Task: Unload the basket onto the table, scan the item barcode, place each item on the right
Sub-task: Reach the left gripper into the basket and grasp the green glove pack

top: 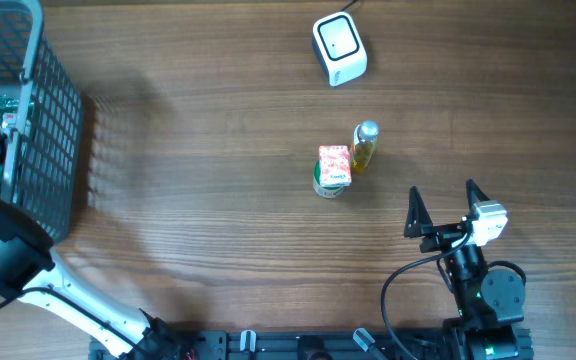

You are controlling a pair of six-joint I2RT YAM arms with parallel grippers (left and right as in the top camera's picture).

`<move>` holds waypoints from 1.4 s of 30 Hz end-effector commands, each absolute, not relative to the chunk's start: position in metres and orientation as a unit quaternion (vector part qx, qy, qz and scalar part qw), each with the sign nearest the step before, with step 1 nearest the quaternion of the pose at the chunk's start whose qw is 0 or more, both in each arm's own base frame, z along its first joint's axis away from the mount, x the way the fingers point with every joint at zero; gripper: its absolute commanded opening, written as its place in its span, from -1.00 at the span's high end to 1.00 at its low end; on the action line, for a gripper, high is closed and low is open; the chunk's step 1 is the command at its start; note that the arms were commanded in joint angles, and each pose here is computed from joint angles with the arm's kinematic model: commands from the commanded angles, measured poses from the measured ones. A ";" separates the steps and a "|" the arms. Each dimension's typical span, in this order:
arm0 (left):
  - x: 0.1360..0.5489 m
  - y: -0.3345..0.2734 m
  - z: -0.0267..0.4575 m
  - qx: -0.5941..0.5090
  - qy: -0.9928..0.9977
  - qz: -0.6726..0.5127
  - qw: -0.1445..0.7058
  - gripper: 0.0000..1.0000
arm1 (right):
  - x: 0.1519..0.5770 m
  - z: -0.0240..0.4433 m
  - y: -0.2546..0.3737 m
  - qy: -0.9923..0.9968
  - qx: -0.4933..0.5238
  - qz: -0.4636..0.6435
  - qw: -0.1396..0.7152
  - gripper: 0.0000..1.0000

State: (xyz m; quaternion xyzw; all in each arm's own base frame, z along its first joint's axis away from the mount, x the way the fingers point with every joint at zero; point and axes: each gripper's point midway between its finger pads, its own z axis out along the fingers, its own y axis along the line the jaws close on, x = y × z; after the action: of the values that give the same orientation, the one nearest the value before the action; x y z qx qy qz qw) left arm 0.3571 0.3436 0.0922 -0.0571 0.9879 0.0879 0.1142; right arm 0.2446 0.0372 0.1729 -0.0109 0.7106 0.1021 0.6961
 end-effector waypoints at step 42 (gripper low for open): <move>0.342 0.341 0.006 -0.018 0.995 0.045 0.087 -0.40 | 0.245 0.174 0.035 0.708 -0.007 0.101 0.699 -0.99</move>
State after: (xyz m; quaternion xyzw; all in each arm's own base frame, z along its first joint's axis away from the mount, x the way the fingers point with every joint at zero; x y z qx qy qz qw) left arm 0.3557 0.3497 0.0314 -0.0225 0.9906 0.0661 0.1178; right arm 0.2446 0.0372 0.1729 -0.0109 0.7106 0.1021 0.6961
